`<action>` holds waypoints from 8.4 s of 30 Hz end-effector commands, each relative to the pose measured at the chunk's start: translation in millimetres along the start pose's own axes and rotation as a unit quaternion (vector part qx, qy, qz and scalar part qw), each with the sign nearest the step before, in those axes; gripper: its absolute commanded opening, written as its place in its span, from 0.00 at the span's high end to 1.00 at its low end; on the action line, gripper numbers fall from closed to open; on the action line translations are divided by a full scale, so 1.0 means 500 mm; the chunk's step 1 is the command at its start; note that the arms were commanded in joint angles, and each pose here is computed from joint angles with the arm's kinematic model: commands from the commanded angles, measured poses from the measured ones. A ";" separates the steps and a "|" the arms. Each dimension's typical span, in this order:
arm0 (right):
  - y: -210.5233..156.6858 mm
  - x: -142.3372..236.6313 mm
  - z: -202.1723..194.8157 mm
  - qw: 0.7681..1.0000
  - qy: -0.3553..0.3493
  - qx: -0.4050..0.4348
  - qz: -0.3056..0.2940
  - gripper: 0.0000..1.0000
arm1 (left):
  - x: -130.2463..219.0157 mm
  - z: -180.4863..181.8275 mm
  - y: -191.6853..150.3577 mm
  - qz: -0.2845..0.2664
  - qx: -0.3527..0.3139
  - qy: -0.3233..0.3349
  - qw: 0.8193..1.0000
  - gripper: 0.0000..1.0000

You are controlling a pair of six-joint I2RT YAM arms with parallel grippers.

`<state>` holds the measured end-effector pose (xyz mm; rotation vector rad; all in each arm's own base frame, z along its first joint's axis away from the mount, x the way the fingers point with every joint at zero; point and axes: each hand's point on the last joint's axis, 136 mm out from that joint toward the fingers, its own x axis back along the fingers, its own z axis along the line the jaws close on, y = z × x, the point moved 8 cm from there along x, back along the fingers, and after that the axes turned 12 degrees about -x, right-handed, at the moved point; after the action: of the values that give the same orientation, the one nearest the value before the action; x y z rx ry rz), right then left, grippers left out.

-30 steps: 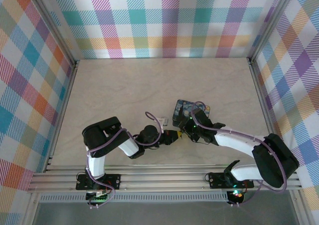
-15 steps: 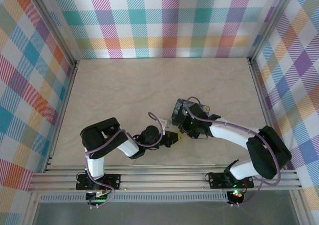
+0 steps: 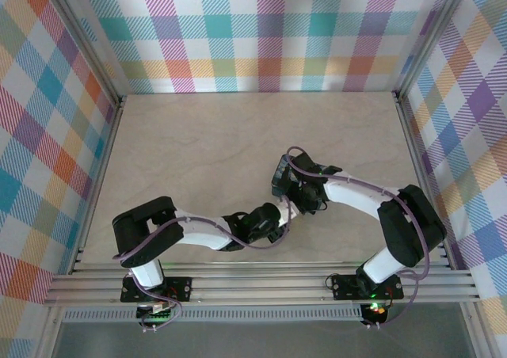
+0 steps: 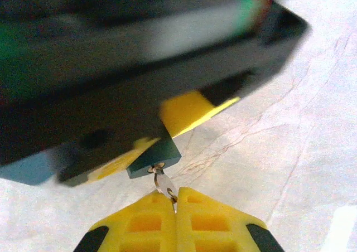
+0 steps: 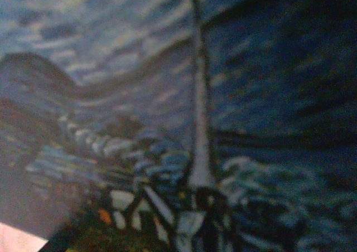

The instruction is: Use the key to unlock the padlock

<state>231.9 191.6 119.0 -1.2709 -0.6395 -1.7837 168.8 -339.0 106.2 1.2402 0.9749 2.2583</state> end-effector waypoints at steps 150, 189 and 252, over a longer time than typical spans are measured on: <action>-0.009 0.153 -0.028 0.980 0.166 0.033 -0.108 0.65 | 0.136 0.246 -0.197 0.191 0.406 0.156 0.880 1.00; 0.007 0.116 0.017 0.982 0.163 0.060 -0.074 0.65 | 0.110 0.300 -0.230 0.053 0.559 0.112 0.820 1.00; 0.263 0.158 -0.203 0.793 0.034 0.208 -0.572 0.00 | 0.306 0.504 -0.396 0.050 0.336 0.487 0.805 0.00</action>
<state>264.4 12.0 119.4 -0.7344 -1.8338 -2.2328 288.4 -21.4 124.3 0.5330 2.1784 2.7986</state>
